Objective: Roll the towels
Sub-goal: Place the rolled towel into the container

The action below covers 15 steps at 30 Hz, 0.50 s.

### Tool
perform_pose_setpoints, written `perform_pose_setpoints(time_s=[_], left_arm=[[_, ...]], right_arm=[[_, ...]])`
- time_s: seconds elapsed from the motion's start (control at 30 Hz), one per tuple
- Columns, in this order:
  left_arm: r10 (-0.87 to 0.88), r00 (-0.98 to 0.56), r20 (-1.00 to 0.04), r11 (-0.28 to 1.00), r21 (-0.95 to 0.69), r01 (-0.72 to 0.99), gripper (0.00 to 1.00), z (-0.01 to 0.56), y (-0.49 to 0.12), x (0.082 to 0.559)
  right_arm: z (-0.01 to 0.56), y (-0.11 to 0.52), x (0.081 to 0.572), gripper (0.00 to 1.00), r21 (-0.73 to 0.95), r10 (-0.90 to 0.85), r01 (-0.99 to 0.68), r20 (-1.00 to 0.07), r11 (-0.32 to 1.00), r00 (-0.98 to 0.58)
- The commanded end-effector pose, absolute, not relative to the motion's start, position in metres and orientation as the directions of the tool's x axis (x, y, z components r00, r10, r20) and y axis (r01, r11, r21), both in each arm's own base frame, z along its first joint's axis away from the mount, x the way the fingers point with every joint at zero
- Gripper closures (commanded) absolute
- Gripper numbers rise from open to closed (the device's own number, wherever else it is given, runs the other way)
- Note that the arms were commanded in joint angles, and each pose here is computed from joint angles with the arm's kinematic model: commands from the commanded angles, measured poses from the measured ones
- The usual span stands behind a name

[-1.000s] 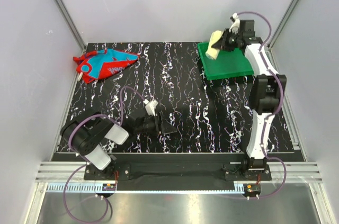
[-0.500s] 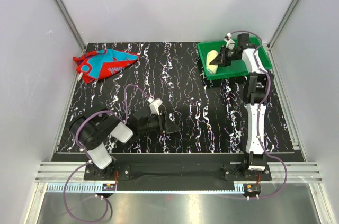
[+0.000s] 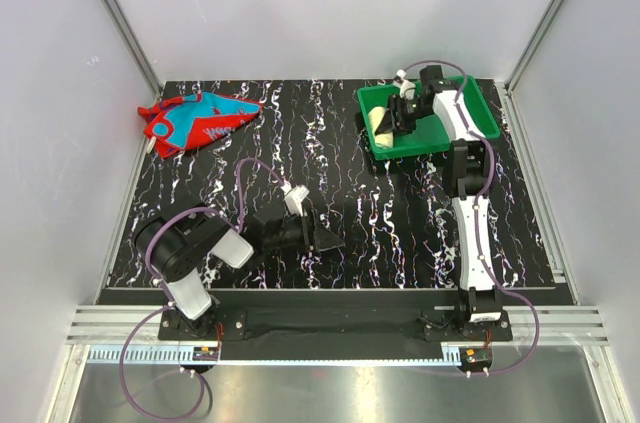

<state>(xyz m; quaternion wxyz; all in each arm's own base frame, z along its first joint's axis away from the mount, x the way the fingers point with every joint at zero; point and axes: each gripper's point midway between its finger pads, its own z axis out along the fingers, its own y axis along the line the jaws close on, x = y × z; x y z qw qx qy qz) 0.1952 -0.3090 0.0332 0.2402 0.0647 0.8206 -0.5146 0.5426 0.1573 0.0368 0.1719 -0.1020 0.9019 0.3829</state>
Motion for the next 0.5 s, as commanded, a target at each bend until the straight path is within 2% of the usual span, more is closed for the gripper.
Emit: perform_pose_setpoints(time_s=[0.0, 0.07, 0.17, 0.37, 0.47], left_arm=[[-0.08, -0.91, -0.406, 0.625, -0.732, 0.271, 0.35, -0.02, -0.285, 0.182], [-0.08, -0.909, -0.408, 0.629, -0.729, 0.272, 0.35, -0.02, -0.286, 0.183], [-0.076, -0.908, -0.412, 0.634, -0.723, 0.275, 0.35, -0.02, -0.286, 0.182], [-0.069, -0.908, -0.413, 0.645, -0.713, 0.276, 0.35, -0.022, -0.287, 0.182], [-0.065, -0.907, -0.416, 0.649, -0.708, 0.278, 0.35, -0.022, -0.287, 0.182]], right_arm=[[0.015, 0.159, 0.534, 0.48, 0.541, -0.141, -0.334, -0.367, 0.772, -0.919], [0.014, 0.153, 0.538, 0.38, 0.515, -0.129, -0.322, -0.375, 0.794, -0.918], [0.014, 0.137, 0.547, 0.29, 0.469, -0.097, -0.288, -0.39, 0.835, -0.916], [0.032, 0.129, 0.551, 0.25, 0.462, -0.068, -0.274, -0.414, 0.843, -0.908], [0.044, 0.129, 0.553, 0.2, 0.463, -0.06, -0.278, -0.432, 0.842, -0.9]])
